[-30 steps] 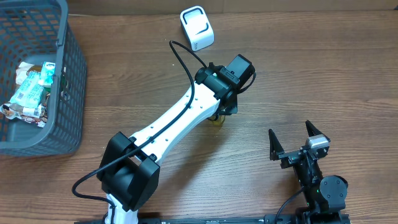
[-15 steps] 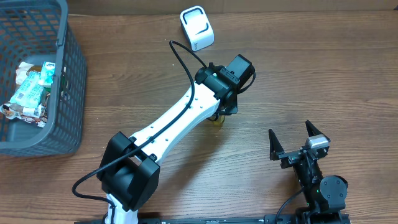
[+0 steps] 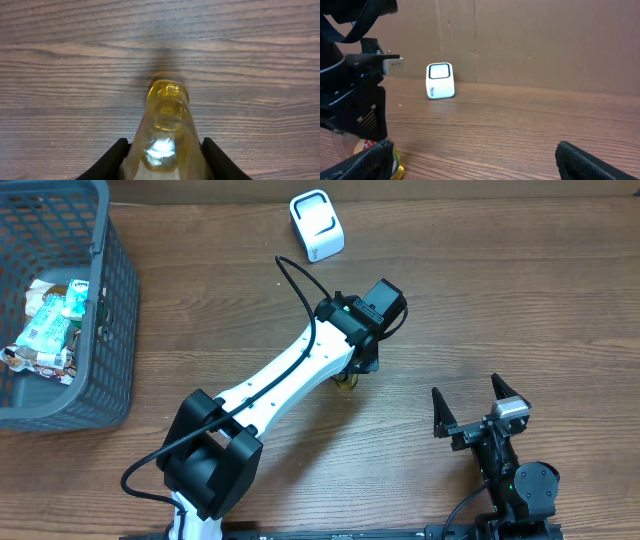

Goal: Scan the item barcode
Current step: 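Set the bottle upright on the table and open the left gripper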

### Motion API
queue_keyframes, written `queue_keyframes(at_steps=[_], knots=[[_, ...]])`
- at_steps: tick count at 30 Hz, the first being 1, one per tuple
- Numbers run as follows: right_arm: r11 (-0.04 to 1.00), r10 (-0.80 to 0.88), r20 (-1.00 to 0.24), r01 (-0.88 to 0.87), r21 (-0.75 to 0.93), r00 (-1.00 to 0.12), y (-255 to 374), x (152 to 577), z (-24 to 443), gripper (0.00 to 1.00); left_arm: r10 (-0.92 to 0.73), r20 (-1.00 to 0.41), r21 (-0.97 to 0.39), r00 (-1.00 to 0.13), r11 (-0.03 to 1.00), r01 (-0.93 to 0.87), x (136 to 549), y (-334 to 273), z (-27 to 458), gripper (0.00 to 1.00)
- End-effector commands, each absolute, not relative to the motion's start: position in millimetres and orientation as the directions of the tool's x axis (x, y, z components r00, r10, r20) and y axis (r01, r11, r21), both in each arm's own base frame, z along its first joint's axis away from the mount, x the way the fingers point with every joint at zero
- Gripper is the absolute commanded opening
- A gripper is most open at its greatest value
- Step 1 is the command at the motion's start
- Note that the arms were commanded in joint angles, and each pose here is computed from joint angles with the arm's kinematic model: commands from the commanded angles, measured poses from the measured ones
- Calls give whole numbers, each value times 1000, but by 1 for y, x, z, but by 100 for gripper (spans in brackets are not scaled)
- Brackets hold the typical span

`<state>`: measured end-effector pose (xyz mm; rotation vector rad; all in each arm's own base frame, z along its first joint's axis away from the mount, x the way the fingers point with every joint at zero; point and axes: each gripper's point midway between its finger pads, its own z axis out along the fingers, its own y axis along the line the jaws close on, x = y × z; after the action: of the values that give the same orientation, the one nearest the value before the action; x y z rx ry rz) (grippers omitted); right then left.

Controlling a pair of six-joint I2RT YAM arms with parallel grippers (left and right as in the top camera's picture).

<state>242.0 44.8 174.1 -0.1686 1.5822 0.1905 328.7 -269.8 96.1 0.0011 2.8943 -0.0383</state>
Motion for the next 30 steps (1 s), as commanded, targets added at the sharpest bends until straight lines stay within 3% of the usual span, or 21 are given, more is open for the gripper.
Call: queue_keyframes(at_steps=[1, 4, 7, 14, 23, 30], knots=[[977, 8, -1000, -214, 13, -27, 42, 243, 170, 100, -7, -269, -26, -963, 1000, 0, 331, -273, 98, 47], [977, 8, -1000, -214, 13, -27, 42, 243, 170, 100, -6, -268, -25, -963, 1000, 0, 331, -272, 98, 66], [977, 8, -1000, -214, 13, -27, 42, 243, 170, 100, -7, -270, -27, -963, 1000, 0, 331, -273, 99, 76], [977, 8, -1000, -214, 13, -27, 42, 243, 170, 100, 41, -324, -49, -945, 997, 60, 349, -277, 125, 82], [977, 8, -1000, -214, 13, -27, 42, 243, 170, 100, 41, -470, -116, -882, 987, 108, 387, -272, 220, 86], [977, 8, -1000, -214, 13, -27, 42, 243, 170, 100, 10, -519, -118, -854, 989, 84, 405, -239, 264, 92]])
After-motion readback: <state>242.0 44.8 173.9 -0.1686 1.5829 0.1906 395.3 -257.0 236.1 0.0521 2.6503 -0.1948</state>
